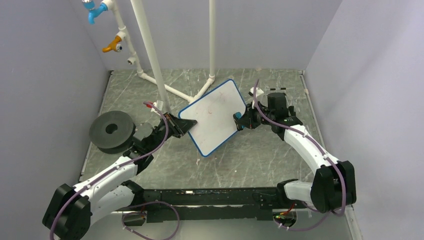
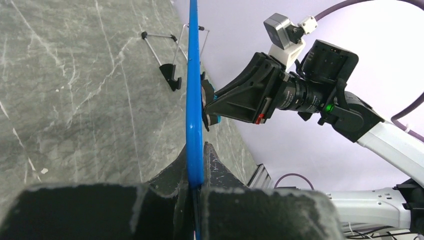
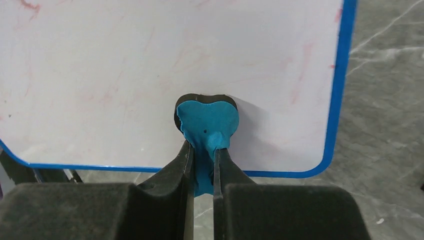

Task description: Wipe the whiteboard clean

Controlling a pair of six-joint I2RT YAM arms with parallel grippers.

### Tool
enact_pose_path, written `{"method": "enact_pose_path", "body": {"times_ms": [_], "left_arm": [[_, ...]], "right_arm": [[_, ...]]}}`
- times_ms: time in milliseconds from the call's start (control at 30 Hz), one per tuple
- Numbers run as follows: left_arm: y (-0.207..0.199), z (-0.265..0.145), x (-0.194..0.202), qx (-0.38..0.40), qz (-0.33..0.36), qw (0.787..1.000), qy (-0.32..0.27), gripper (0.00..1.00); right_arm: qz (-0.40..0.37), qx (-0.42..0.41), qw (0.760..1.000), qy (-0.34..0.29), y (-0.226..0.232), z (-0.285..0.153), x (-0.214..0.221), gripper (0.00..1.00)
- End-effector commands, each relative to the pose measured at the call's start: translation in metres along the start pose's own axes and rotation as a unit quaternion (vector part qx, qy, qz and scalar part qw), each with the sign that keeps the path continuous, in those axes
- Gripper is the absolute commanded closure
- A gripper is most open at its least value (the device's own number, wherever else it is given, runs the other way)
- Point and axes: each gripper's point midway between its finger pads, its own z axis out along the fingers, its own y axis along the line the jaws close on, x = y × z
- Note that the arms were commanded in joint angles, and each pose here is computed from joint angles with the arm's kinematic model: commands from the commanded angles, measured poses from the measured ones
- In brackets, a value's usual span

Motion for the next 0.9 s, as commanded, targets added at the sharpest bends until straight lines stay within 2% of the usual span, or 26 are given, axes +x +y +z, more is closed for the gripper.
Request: {"method": "enact_pose_path", "body": {"times_ms": [0,133,333,433,533,700,800,867], "left_arm": [[-0.076,-0.006,-0.037,0.145,0.013,0.988,-0.055,1.0],[-0.077,-0.004,-0.035,0.152,0.011,0.987,-0.049,1.0],[-0.079,0.0,-0.035,0.157,0.011,0.986,-0.046,1.0],[-0.079,0.001,-0.037,0.156,0.011,0.987,-0.048,1.0],[-0.08,0.005,-0.039,0.154,0.011,0.987,-0.046,1.0],[-0.08,0.012,-0.038,0.159,0.009,0.986,-0.04,1.0],[-0.08,0.015,-0.036,0.161,0.01,0.986,-0.034,1.0],[-0.079,0.016,-0.034,0.16,0.013,0.987,-0.03,1.0]], "right_arm": [[0.031,0.082,0.995,-0.038,-0.039,-0.003,-0.019,1.0],[0.066,0.158,0.985,-0.032,-0.081,-0.003,-0.025,1.0],[0.037,0.148,0.986,-0.071,-0.078,-0.002,-0.067,1.0],[0.01,0.088,0.994,-0.068,-0.045,0.009,-0.075,1.0],[-0.03,0.021,0.998,-0.046,0.004,0.03,-0.065,1.0],[-0.104,-0.079,0.991,-0.01,0.083,0.046,-0.057,1.0],[-0.139,-0.093,0.986,-0.004,0.107,0.049,-0.064,1.0],[-0.145,-0.072,0.987,-0.008,0.102,0.053,-0.075,1.0]]}}
